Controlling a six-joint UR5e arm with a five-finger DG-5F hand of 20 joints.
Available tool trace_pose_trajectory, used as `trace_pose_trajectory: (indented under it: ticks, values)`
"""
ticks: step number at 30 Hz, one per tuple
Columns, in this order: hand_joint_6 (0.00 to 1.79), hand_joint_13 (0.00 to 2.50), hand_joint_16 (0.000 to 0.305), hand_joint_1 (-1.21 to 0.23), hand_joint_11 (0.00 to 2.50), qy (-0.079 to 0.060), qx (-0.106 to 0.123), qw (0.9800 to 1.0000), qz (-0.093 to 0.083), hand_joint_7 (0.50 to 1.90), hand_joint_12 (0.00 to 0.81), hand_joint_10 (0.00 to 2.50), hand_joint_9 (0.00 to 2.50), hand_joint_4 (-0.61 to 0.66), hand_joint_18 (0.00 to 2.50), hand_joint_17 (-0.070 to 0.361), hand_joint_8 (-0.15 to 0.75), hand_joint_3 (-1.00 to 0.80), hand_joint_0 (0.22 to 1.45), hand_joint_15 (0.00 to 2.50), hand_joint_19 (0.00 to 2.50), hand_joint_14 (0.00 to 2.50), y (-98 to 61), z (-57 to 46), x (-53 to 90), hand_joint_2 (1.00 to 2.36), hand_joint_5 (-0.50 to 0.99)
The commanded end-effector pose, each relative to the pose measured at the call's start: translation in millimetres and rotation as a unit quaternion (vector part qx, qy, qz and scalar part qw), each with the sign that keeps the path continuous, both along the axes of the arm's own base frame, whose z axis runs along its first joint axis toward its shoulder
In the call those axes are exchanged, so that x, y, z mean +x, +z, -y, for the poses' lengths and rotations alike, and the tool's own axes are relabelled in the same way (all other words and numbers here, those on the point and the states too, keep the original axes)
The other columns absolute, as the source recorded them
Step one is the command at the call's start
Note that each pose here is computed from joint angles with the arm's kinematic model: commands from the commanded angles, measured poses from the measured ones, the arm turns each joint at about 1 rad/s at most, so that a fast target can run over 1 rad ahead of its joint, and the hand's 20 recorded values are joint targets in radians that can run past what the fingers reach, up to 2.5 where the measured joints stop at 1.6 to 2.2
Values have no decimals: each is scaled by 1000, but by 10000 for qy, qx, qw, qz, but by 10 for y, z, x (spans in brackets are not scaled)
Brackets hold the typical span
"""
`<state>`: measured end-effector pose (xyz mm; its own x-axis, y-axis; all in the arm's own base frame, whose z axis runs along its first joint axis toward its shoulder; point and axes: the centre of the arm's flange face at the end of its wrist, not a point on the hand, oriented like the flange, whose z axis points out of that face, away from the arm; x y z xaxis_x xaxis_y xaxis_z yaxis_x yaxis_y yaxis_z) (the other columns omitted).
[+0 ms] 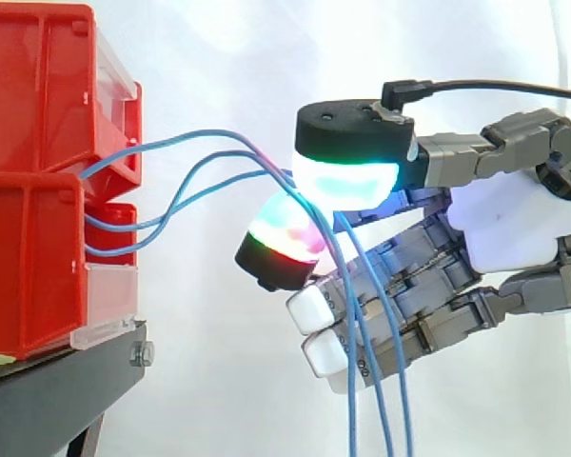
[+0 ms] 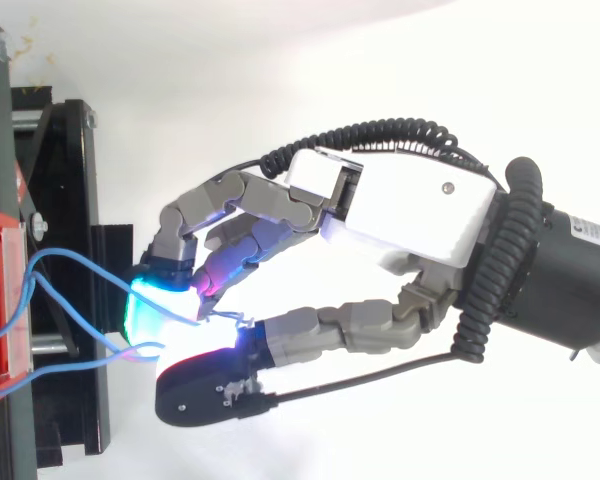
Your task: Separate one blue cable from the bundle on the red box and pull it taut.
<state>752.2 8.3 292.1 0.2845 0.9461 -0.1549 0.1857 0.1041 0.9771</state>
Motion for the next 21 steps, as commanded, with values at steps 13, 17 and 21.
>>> trace_pose_trajectory:
  ticks: [13,17,21]
  values:
    - [946,721,35,-898,418,103,87,9996,-233,960,355,15,850,-114,557,78,209,-482,745,508,256,23,14,-5,-66,1001,-135]
    - [947,736,34,-903,424,180,202,9990,-350,960,353,17,868,-99,566,78,209,-500,728,519,262,22,39,-17,-93,1000,-131]
    - [940,750,34,-884,425,209,262,9982,-492,954,351,17,883,-33,573,76,208,-500,680,520,275,24,36,-7,-126,1000,-122]
